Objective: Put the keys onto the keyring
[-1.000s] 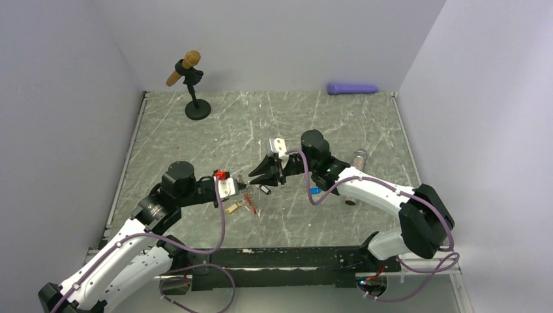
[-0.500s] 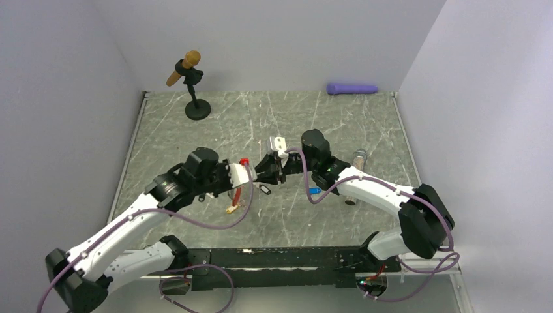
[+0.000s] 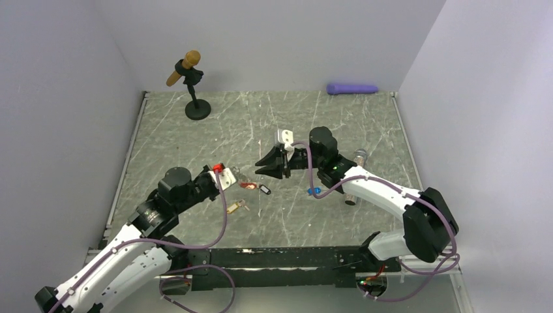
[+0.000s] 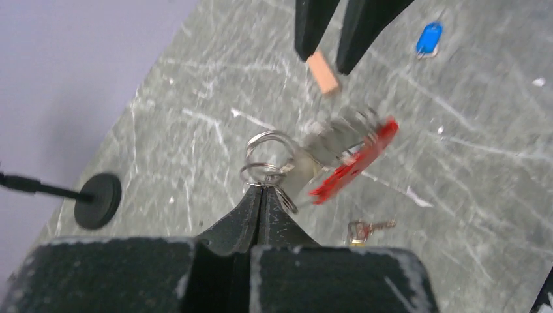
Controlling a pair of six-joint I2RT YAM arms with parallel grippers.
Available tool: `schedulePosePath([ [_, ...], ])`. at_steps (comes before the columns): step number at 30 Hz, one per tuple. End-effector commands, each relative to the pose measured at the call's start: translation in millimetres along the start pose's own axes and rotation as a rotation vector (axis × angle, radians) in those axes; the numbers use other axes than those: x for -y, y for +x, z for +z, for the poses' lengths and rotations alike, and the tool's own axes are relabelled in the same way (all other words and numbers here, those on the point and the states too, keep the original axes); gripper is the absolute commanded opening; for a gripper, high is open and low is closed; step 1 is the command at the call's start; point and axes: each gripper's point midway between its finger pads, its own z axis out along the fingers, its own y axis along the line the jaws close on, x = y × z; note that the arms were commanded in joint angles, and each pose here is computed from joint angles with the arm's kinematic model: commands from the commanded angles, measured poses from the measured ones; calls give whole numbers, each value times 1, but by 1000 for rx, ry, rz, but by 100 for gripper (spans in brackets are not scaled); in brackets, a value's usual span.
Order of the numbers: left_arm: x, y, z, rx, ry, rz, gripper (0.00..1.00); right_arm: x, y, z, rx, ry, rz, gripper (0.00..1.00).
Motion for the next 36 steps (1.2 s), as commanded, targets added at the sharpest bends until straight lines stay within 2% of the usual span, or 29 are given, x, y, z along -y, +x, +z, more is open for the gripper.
schedulePosePath([
  [1, 14, -42, 2, 191, 113, 5, 0, -3, -28, -9, 69, -7, -54, 31],
  [9, 36, -56, 7, 251, 255, 18, 0, -4, -50, -11, 119, -32, -88, 30],
  [18, 50, -63, 7, 300, 340, 38, 0, -14, -14, -2, 55, -44, -52, 28],
  [29, 48, -62, 7, 300, 324, 34, 0, -35, -9, 6, 51, -133, 2, 22],
  [36, 48, -64, 5, 304, 325, 26, 0, -38, -4, 14, 30, -139, -20, 21],
])
